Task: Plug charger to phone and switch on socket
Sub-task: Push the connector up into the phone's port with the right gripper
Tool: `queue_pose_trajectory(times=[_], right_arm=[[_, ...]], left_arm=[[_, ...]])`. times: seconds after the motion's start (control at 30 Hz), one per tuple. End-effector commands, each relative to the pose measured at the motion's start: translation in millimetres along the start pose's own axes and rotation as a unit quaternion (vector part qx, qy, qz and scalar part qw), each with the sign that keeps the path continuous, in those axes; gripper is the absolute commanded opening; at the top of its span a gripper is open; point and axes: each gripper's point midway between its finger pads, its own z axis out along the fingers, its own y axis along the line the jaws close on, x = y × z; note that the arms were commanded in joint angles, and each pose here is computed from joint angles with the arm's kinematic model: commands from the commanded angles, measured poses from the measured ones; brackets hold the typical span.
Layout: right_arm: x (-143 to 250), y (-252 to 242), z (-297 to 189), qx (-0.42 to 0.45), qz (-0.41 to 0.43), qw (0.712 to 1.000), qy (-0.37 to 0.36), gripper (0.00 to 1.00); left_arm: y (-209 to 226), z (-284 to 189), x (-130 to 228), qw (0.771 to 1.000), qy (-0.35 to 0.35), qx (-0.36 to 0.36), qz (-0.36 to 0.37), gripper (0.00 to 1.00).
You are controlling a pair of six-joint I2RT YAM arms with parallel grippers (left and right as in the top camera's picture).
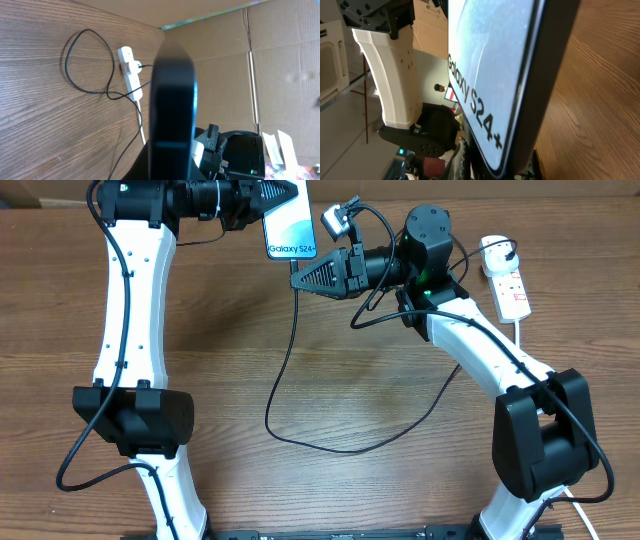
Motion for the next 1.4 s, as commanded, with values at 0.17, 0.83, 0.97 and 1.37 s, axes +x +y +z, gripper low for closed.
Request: queue_pose_trajectory(times=[0.17, 0.83, 0.97, 1.37], right_arm=[[-29.4, 1.4, -14.5, 0.023, -0.013, 0.997, -0.077, 0.04], [-29.3, 1.3, -14.5, 0.023, -0.012, 0.997, -0.077, 0.17], [-29.2, 1.3, -14.5, 0.023, -0.013, 0.997, -0.077, 0.38], [-21.0, 5.0, -13.3, 0.015, -0.019, 0.998, -0.053, 0.66]], left_arm=[[-24.5, 2.8, 20.7, 0.998, 0.044, 0.052, 0.011, 0.04], [-20.9, 3.1, 20.8, 0.998, 0.042, 0.043, 0.012, 0.04], [-15.4, 3.8, 16.9, 0.999, 0.031, 0.027, 0.014, 0.04], [19.7, -2.7, -18.0, 0.994, -0.052, -0.079, 0.051, 0.04]])
